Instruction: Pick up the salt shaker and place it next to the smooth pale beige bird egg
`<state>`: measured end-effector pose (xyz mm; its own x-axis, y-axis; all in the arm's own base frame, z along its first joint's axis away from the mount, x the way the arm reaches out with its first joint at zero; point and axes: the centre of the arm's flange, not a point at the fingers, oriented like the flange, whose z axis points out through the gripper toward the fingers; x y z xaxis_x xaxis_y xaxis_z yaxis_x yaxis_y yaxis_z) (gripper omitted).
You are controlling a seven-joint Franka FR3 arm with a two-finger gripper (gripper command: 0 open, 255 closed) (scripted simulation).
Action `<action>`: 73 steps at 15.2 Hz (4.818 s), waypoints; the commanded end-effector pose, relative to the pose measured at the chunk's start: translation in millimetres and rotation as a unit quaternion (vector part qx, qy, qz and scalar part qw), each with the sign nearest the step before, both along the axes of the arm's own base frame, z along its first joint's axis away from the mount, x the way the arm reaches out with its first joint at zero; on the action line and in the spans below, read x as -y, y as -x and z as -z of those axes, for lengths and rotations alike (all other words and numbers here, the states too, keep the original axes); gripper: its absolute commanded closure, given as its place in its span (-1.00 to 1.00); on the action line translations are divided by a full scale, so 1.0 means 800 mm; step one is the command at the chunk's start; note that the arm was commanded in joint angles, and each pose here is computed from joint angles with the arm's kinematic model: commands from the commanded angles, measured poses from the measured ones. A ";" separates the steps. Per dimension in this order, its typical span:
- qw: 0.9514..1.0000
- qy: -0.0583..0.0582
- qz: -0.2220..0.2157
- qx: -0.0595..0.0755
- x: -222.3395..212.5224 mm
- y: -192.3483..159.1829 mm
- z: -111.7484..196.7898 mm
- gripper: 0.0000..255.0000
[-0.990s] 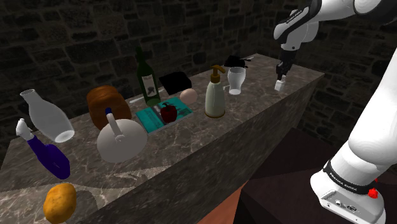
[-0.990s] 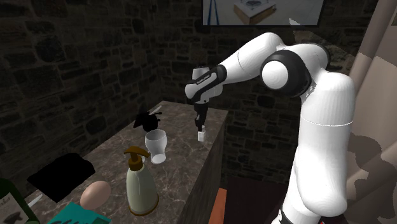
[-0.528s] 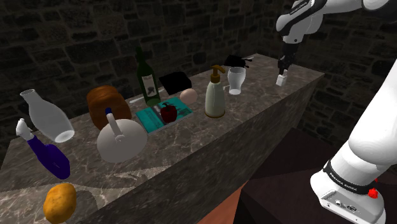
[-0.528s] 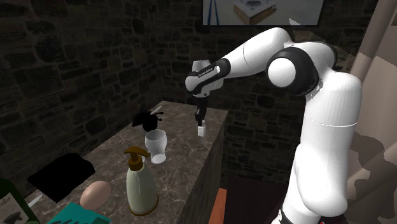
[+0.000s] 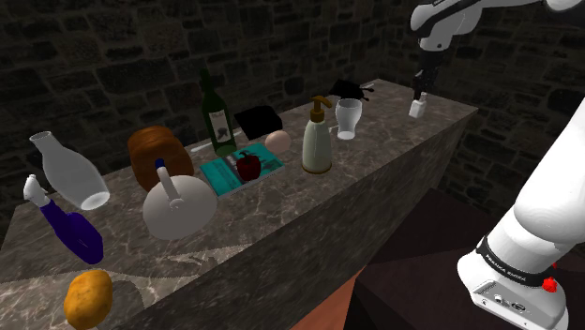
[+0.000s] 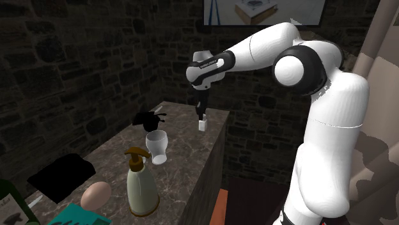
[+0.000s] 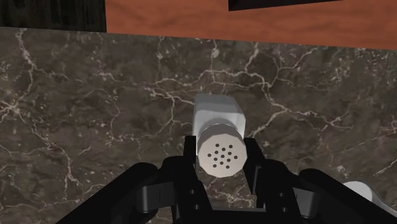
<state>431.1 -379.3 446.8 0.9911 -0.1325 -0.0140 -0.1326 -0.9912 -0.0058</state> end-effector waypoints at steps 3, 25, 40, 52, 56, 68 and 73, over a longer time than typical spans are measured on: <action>1.000 0.000 0.000 0.000 0.000 0.002 -0.027 1.00; 1.000 0.000 0.000 0.000 -0.126 -0.077 -0.108 1.00; 1.000 0.000 0.000 0.000 -0.336 -0.207 -0.109 1.00; 1.000 0.000 0.000 0.000 -0.459 -0.283 -0.084 1.00; 1.000 0.000 0.000 0.000 -0.459 -0.283 -0.057 1.00; 1.000 0.000 0.000 0.000 -0.459 -0.283 0.022 1.00; 1.000 0.000 0.000 0.000 -0.459 -0.283 0.055 1.00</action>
